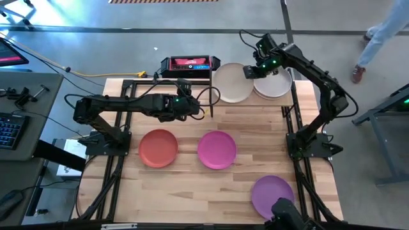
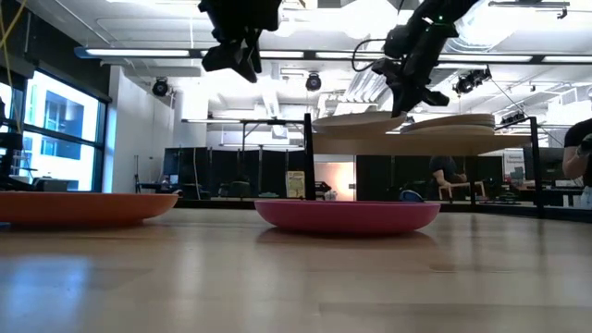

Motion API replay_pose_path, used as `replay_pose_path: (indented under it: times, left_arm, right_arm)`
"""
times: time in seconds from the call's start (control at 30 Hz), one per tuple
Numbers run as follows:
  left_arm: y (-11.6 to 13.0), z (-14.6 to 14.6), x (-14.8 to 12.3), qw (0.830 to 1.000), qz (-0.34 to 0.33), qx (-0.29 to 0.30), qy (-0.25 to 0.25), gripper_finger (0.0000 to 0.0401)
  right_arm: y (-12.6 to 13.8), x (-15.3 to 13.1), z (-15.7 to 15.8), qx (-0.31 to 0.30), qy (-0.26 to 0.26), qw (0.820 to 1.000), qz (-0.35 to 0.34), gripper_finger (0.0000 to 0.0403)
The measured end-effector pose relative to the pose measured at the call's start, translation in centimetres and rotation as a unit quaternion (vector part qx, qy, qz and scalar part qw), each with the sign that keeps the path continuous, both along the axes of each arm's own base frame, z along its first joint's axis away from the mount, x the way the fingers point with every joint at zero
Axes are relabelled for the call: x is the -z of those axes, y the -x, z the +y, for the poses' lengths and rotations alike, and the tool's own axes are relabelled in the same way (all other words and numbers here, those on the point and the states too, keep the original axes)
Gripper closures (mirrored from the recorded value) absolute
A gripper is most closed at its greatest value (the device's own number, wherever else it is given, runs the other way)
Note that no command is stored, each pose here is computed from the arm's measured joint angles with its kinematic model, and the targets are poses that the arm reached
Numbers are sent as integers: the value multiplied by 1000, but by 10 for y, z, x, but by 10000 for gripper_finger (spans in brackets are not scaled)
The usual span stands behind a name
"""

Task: Place and stack plates onto a shelf
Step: Put the cream plate on the shelf

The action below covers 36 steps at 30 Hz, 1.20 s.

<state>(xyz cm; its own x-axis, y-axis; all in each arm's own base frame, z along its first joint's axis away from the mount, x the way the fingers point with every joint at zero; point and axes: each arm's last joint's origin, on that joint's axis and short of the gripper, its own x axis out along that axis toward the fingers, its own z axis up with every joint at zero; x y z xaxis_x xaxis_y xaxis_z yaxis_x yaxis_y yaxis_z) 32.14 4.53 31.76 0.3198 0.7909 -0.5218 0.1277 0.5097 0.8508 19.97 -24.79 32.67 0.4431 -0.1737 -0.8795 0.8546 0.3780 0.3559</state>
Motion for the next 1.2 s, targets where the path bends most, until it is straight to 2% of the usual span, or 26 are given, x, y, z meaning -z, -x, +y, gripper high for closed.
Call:
replay_pose_path:
  times: [0.57, 1.2]
  left_arm:
    - [0, 0, 0, 1000, 0, 0, 0, 259]
    - [0, 0, 0, 1000, 1, 0, -1, 258]
  right_arm:
    - [-6, -2, -1, -17, 26, 999, -16, 403]
    - [-5, -1, -1, 1, 29, 1000, -1, 402]
